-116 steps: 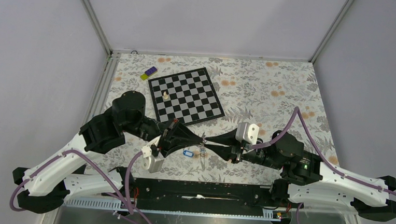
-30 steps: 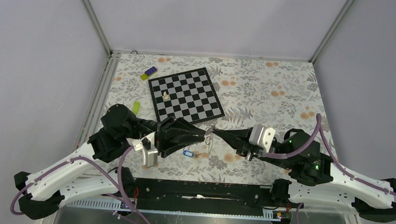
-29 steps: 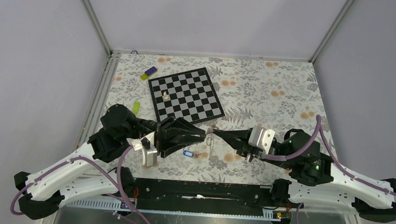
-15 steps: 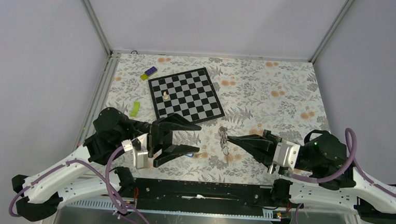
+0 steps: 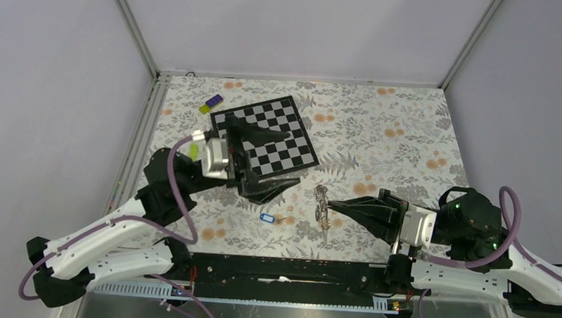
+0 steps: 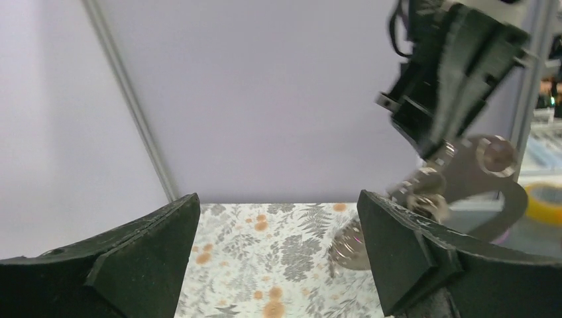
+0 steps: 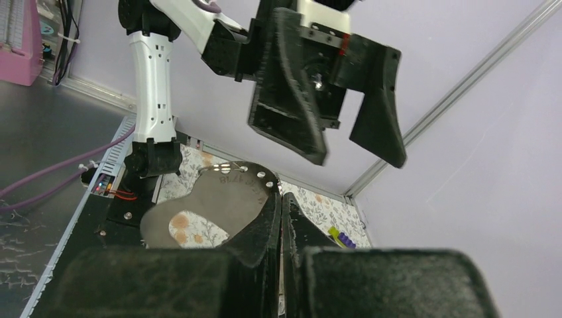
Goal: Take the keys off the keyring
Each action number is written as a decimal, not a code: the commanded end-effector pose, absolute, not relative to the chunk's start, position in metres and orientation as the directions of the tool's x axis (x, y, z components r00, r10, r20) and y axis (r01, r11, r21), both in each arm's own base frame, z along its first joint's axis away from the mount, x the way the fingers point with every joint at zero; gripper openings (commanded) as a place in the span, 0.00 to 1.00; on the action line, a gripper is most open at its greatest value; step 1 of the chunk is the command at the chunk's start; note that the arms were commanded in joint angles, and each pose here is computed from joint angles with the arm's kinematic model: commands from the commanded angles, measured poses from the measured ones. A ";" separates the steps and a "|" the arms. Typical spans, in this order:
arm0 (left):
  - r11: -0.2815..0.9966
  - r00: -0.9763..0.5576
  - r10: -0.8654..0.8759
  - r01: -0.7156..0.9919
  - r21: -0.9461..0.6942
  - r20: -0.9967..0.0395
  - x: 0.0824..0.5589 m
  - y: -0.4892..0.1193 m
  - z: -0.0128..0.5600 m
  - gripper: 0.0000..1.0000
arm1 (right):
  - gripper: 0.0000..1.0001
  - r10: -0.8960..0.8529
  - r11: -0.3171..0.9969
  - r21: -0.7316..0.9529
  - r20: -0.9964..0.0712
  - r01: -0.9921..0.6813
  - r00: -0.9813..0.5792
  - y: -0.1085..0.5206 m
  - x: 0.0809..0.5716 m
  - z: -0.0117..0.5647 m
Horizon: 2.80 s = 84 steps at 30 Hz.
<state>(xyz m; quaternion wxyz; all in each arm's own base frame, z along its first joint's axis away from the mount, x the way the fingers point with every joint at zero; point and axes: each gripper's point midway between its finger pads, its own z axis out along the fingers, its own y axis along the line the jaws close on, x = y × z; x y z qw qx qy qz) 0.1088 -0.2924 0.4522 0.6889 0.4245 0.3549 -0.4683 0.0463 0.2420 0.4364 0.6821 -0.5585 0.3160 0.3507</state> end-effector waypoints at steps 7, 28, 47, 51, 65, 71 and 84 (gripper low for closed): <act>0.139 0.129 -0.504 0.988 0.067 -0.854 0.103 -0.293 0.481 0.94 | 0.00 0.250 0.132 -0.615 -0.738 -0.777 0.627 0.224 0.027 0.469; -0.064 0.009 -0.500 0.997 0.048 -0.866 0.042 -0.317 0.479 0.51 | 0.00 0.292 0.121 -0.699 -0.654 -0.705 0.698 0.219 0.017 0.466; -0.046 -0.024 -0.455 0.999 -0.003 -0.890 0.027 -0.351 0.459 0.54 | 0.00 0.303 0.103 -0.705 -0.650 -0.702 0.697 0.219 0.013 0.463; -0.029 -0.021 -0.453 1.000 -0.009 -0.891 0.031 -0.355 0.458 0.55 | 0.00 0.301 0.098 -0.705 -0.652 -0.703 0.696 0.220 0.013 0.462; -0.074 -0.044 -0.469 0.997 -0.011 -0.882 0.023 -0.357 0.463 0.53 | 0.00 0.252 0.109 -0.700 -0.668 -0.706 0.700 0.223 0.022 0.449; -0.092 -0.050 -0.475 0.996 -0.007 -0.879 0.019 -0.355 0.463 0.48 | 0.00 0.233 0.110 -0.697 -0.675 -0.709 0.700 0.225 0.025 0.445; -0.118 -0.059 -0.453 0.993 -0.006 -0.890 0.014 -0.358 0.457 0.16 | 0.00 0.236 0.136 -0.700 -0.665 -0.701 0.709 0.219 0.026 0.449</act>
